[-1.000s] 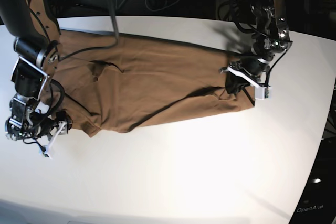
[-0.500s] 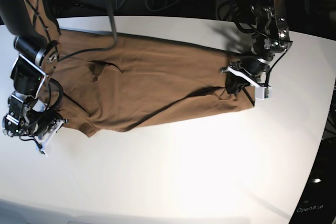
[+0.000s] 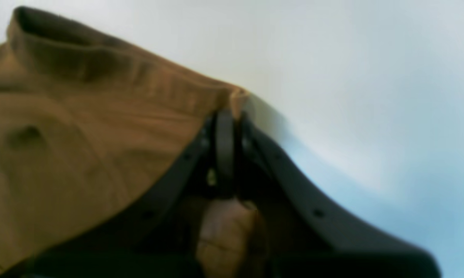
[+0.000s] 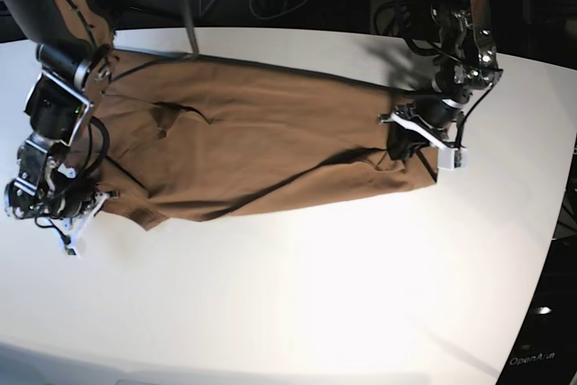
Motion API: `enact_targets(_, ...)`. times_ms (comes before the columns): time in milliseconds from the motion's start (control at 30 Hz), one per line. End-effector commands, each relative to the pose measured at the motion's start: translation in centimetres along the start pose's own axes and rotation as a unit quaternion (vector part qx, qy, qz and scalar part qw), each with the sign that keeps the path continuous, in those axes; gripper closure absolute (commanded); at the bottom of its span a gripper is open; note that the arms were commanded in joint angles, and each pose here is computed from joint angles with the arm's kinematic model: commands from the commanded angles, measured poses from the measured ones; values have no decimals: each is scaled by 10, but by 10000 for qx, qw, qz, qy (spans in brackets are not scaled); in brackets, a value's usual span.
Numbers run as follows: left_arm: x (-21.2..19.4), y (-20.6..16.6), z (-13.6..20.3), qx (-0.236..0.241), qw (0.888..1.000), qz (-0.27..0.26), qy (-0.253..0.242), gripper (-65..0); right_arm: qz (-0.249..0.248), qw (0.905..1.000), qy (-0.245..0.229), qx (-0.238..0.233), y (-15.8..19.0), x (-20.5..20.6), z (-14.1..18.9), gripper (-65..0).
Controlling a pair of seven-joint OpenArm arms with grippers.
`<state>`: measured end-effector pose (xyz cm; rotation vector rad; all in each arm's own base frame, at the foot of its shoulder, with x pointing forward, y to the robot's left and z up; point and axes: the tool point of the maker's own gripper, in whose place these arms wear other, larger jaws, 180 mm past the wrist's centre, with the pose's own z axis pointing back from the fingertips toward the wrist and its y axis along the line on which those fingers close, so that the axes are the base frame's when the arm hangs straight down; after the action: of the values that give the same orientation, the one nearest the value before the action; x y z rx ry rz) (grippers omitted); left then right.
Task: Fold the T-shirt properly
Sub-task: 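Grasp the hem end with the right gripper and pull away from left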
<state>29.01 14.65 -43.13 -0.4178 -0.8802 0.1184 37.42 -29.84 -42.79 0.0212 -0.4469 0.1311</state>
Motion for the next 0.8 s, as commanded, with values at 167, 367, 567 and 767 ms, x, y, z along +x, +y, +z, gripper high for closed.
enact_targets(167,9,-1,1,-39,9999,-64,-105,-32,533,9940,-698,-647,-6,23,38,-10)
enact_targets(367,9,-1,1,-38,9999,-64,-97,-32,1291,9828,-964,-902,24,26,60,-10)
enact_targets(567,9,-1,1,-35,9999,-71,-96,-32,1492,9772,-1037,-1094,29,6,75,-10)
enact_targets(767,9,-1,1,-35,9999,-71,-96,-32,1728,9716,-1192,-1090,39,-20,83,-10)
